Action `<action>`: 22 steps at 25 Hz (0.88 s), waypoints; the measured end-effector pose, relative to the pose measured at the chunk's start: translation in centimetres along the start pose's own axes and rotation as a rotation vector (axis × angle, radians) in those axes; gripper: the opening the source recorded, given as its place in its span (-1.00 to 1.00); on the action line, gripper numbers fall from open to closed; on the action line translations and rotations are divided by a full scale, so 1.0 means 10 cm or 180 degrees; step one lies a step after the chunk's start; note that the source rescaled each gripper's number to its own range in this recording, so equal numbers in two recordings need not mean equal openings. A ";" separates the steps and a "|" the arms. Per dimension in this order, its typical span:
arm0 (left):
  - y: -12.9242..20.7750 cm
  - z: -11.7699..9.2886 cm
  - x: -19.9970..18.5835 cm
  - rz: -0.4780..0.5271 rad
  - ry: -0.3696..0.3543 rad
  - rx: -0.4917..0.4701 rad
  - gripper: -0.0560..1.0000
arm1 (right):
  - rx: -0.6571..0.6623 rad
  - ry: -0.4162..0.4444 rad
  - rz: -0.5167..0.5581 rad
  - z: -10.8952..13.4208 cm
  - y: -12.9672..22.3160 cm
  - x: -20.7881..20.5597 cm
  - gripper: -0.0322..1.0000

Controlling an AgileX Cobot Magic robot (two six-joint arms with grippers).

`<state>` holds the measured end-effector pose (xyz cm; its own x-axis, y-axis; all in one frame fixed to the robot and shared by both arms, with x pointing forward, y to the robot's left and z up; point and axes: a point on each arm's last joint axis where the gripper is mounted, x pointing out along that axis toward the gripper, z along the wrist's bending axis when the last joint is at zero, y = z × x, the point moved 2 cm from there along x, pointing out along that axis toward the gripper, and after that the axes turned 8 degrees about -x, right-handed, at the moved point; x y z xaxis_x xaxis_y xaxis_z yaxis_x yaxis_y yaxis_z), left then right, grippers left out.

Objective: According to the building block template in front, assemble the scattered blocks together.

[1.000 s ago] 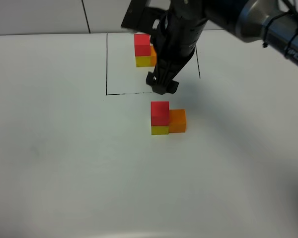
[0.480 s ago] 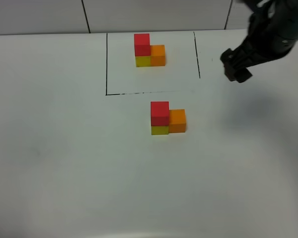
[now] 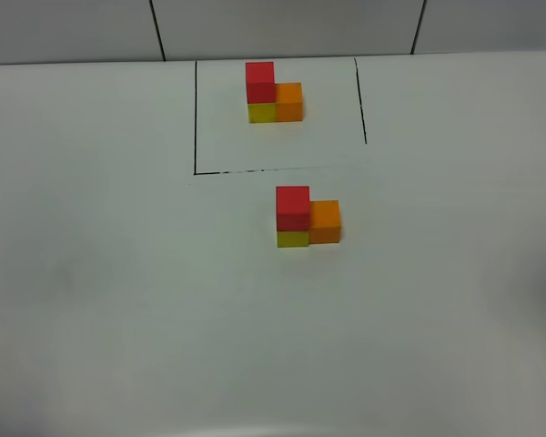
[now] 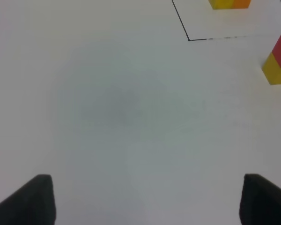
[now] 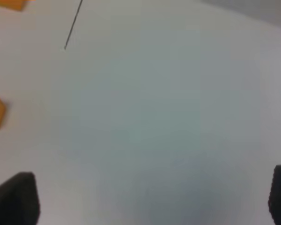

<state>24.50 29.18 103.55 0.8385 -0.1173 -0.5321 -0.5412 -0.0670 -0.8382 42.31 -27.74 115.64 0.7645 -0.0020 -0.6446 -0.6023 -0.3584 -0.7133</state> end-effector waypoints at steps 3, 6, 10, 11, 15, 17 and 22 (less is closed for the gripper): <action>0.00 0.00 0.00 0.0000 0.0000 0.0000 0.41 | 0.0158 0.0071 -0.0175 -0.01 0.22 -0.23 1.00; 0.00 0.00 0.00 0.0000 0.0000 0.0000 0.41 | 0.0371 0.0217 -0.0239 -0.05 0.46 -0.37 1.00; 0.00 0.00 0.00 0.0000 0.0000 0.0000 0.41 | 0.0528 0.0413 -0.0359 -0.04 0.77 -0.60 1.00; 0.00 0.00 0.00 0.0000 0.0000 0.0000 0.41 | 0.0556 0.0392 -0.0422 -0.01 0.84 -0.65 1.00; 0.00 0.00 0.00 0.0000 0.0000 0.0000 0.41 | 0.0659 0.0351 -0.0458 0.12 1.16 -0.78 1.00; 0.00 0.00 0.00 0.0000 0.0000 -0.0003 0.41 | 0.0746 0.0391 -0.0477 0.18 1.35 -0.85 1.00; 0.00 0.00 0.00 0.0000 0.0000 -0.0003 0.41 | 0.0892 0.0622 -0.0489 0.26 1.75 -0.94 1.00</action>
<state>24.50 29.18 103.55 0.8385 -0.1173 -0.5321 -0.5413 -0.0679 -0.8381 23.96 -31.52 108.54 0.8639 -0.1559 -0.4788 -0.4960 -0.0991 -0.8627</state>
